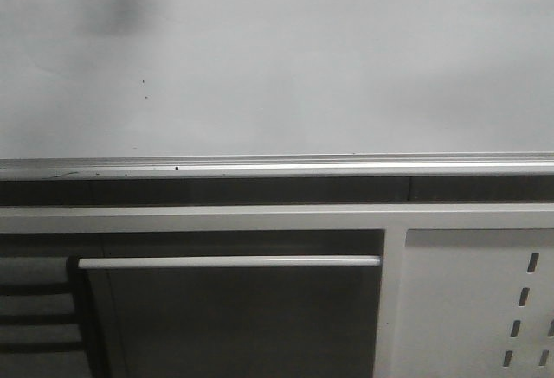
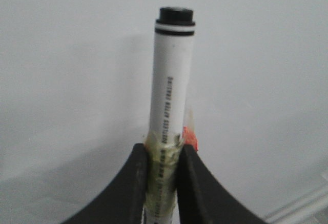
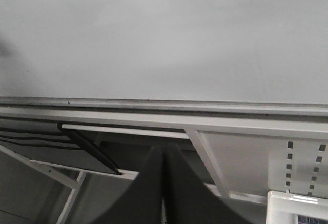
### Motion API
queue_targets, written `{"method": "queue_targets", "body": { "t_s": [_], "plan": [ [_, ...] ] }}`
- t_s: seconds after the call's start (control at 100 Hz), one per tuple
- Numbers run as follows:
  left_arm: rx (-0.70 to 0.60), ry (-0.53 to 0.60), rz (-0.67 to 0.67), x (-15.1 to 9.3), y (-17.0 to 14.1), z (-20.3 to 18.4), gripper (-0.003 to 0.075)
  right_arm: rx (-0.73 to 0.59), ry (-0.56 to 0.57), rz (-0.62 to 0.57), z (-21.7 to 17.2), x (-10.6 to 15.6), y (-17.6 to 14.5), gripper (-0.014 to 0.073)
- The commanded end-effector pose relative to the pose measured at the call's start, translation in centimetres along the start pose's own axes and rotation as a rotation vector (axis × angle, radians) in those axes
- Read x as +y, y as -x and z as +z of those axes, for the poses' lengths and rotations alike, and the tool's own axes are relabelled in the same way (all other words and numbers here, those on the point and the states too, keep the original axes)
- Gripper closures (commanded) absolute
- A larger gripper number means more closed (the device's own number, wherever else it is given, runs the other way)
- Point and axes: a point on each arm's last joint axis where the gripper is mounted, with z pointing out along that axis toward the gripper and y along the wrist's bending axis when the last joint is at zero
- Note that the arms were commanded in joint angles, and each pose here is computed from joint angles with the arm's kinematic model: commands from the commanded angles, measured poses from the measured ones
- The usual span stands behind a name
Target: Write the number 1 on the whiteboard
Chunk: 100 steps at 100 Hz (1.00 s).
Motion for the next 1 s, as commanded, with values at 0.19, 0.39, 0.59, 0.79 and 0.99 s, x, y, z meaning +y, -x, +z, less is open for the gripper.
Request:
{"method": "queue_targets", "body": {
  "t_s": [0.19, 0.39, 0.59, 0.79, 0.99],
  "plan": [
    [0.105, -0.304, 0.193, -2.4, 0.4, -1.8, 0.0741, 0.026, 0.163, -0.087, -0.4, 1.9, 1.5, 0.0659],
    [0.136, -0.437, 0.332, -4.3, -0.2, -2.6, 0.0741, 0.147, 0.296, -0.137, 0.7, 3.0, 3.9, 0.0658],
    [0.150, -0.496, 0.362, -5.8, -0.8, -2.4, 0.0741, 0.266, 0.438, -0.149, 2.6, 3.9, 6.9, 0.0585],
    [0.165, -0.514, 0.367, -6.6, -0.8, -1.5, 0.0741, 0.329, 0.544, -0.139, 4.5, 4.8, 9.3, 0.0393],
    [0.172, -0.539, 0.374, -7.2, 0.0, -0.4, 0.0741, 0.347, 0.619, -0.181, 5.8, 6.6, 10.3, 0.0393]
  ]
}}
